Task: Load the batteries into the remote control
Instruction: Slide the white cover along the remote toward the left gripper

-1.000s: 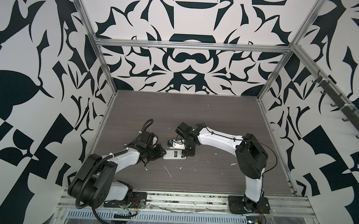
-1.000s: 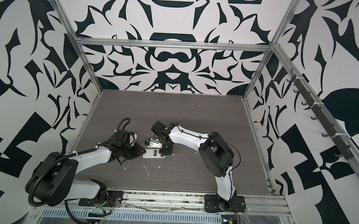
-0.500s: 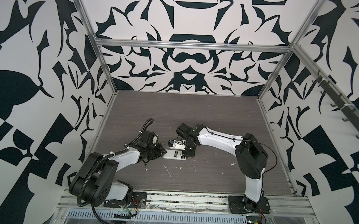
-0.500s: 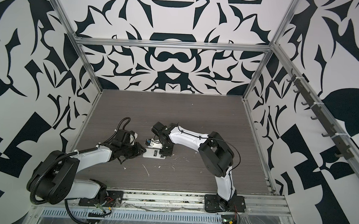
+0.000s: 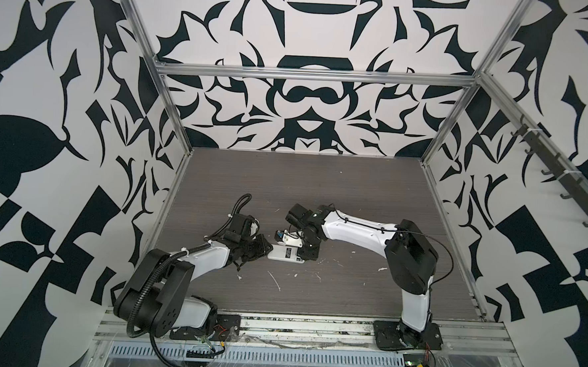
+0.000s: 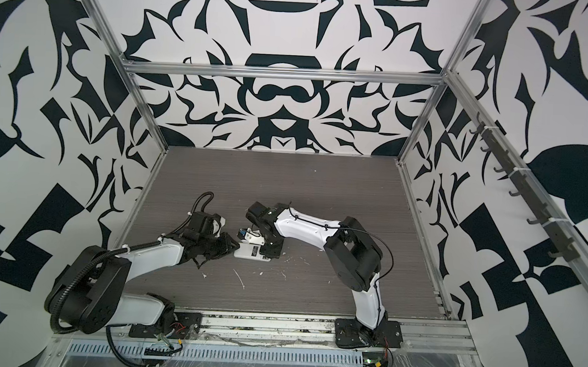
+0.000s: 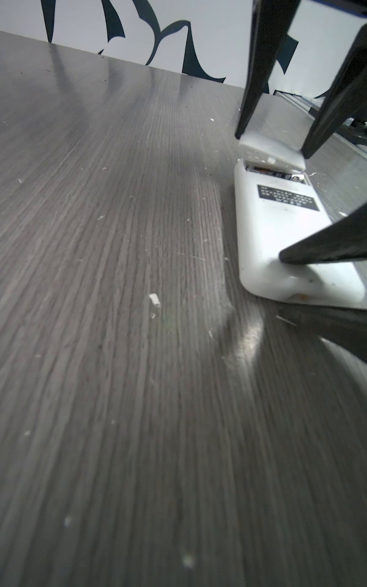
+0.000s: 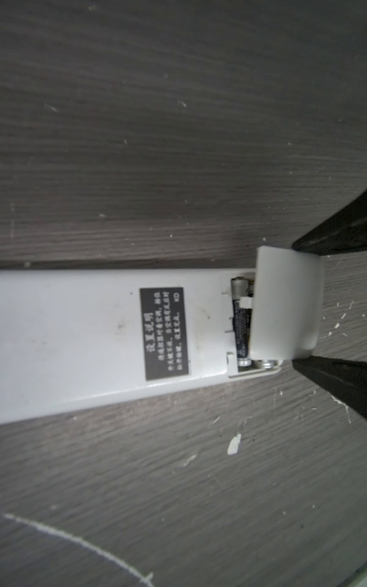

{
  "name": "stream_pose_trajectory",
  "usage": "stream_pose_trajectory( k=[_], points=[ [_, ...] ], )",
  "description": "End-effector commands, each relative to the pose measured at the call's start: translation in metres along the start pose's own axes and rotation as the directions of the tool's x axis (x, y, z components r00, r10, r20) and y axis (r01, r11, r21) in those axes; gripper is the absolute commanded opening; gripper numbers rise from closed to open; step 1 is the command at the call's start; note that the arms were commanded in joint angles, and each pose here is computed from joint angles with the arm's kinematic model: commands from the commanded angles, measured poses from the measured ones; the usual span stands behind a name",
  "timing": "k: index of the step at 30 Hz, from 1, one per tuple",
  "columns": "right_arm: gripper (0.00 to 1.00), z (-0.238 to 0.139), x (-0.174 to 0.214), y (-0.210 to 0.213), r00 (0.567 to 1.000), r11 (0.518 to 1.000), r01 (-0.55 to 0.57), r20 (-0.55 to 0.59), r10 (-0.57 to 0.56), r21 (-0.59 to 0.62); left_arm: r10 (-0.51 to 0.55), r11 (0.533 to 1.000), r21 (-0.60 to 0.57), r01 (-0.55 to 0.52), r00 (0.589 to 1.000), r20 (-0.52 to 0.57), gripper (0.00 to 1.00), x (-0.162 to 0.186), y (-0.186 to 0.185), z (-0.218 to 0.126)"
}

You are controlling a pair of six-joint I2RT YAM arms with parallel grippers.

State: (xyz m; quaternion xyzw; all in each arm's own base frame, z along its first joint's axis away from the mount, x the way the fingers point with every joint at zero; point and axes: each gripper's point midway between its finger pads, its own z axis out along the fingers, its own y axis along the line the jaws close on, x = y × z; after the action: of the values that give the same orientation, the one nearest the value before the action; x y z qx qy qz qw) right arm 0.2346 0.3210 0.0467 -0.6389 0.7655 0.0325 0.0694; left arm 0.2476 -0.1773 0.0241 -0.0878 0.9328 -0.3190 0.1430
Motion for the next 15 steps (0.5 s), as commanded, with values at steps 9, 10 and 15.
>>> stream_pose_trajectory(
  k=[9, 10, 15],
  points=[
    [0.21, -0.0062, -0.0115, -0.0007, 1.0, 1.0, -0.004, -0.007, 0.004, 0.006, -0.022, 0.998, -0.056, 0.021, 1.0, -0.015, 0.26, 0.0102, 0.0173, 0.0009],
    [0.21, -0.0053, -0.0117, -0.0006, 1.0, 1.0, 0.001, -0.013, -0.001, 0.004, -0.022, 0.998, -0.056, 0.021, 1.0, -0.015, 0.26, 0.0102, 0.0172, 0.0006],
    [0.21, -0.0051, -0.0081, 0.0003, 1.0, 1.0, 0.01, -0.026, -0.01, -0.001, -0.019, 0.998, -0.054, 0.018, 1.0, -0.013, 0.26, 0.0095, 0.0162, -0.0003]
  ],
)
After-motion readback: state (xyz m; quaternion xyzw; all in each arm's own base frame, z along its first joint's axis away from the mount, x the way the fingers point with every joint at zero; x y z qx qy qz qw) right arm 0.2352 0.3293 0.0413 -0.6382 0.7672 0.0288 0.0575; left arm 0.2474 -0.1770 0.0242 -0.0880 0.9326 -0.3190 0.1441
